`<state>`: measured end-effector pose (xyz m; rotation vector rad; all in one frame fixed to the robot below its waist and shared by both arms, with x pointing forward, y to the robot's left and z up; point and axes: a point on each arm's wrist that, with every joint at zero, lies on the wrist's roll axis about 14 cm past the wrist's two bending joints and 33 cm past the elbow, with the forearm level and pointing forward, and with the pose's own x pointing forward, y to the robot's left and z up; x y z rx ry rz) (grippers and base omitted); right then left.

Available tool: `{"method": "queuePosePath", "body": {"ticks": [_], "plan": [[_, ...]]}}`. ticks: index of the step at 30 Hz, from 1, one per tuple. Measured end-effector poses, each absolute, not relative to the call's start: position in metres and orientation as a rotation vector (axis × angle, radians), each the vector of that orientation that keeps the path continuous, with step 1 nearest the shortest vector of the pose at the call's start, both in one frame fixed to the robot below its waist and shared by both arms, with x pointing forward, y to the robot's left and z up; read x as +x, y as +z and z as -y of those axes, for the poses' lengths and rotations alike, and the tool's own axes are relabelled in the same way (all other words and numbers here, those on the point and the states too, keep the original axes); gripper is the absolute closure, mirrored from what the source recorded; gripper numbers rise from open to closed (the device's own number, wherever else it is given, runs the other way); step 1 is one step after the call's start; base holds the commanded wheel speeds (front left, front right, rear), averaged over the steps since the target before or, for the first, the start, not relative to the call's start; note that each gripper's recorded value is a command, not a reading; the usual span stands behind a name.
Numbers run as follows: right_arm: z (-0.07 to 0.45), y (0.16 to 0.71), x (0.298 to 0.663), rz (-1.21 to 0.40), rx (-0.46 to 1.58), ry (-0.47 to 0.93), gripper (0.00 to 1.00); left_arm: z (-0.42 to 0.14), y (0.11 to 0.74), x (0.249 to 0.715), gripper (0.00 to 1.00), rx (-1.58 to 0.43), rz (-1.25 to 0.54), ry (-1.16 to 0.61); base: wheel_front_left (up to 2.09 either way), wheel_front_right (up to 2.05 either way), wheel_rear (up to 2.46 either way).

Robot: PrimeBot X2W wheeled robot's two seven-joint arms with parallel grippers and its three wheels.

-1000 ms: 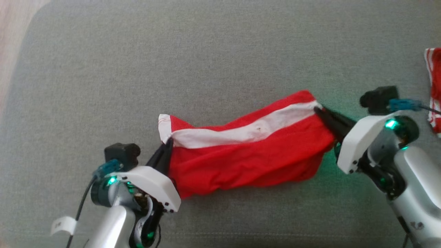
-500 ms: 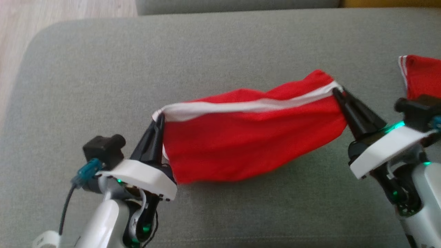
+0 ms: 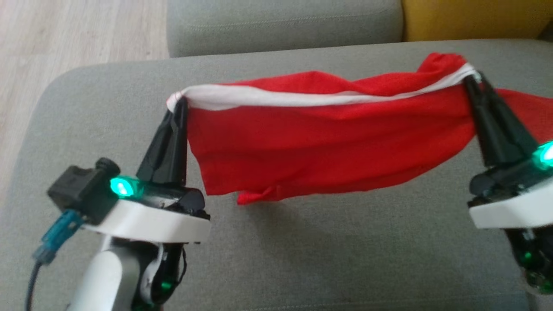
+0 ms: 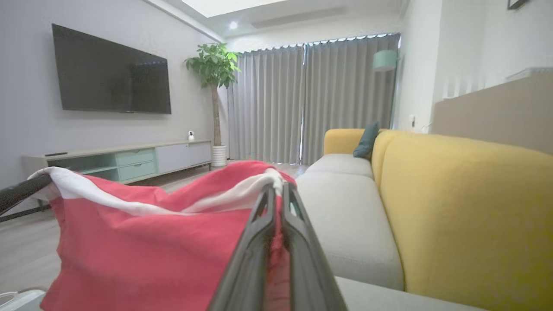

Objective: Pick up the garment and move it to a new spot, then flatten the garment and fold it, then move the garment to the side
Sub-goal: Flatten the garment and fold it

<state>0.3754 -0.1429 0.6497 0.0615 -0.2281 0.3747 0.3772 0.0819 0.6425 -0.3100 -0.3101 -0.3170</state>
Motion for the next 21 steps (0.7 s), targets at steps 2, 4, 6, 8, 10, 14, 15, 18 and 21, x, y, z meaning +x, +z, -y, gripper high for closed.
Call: {"method": "queuePosePath", "body": {"ticks": [2,4,6,8,10,14,15,18,21], "plan": [[0.146,0.663,0.368,0.269,0.044,0.362,1.00,-0.080,0.657,0.372,1.00,-0.301,0.348,-0.338,0.00,0.00,0.00],[0.148,0.673,0.364,0.294,0.032,0.351,1.00,-0.078,0.669,0.371,1.00,-0.269,0.376,-0.358,0.00,0.00,0.00],[0.150,0.674,0.365,0.291,0.022,0.343,1.00,-0.076,0.679,0.374,1.00,-0.252,0.395,-0.377,0.00,0.00,0.00],[0.149,0.670,0.370,0.274,0.019,0.342,1.00,-0.072,0.687,0.382,1.00,-0.233,0.405,-0.400,0.00,0.00,0.00],[0.147,0.665,0.383,0.248,0.020,0.348,1.00,-0.069,0.689,0.397,1.00,-0.227,0.392,-0.419,0.00,0.00,0.00],[0.141,0.663,0.425,0.230,0.021,0.359,1.00,-0.069,0.680,0.441,1.00,-0.175,0.350,-0.422,0.00,0.00,0.00],[0.140,0.666,0.438,0.238,0.011,0.358,1.00,-0.069,0.679,0.453,1.00,-0.162,0.344,-0.421,0.00,0.00,0.00],[0.134,0.682,0.479,0.293,-0.006,0.349,1.00,-0.066,0.692,0.492,1.00,-0.118,0.376,-0.421,0.00,0.00,0.00],[0.128,0.700,0.518,0.359,-0.031,0.326,1.00,-0.070,0.720,0.531,1.00,-0.084,0.461,-0.385,0.00,0.00,0.00]]}}
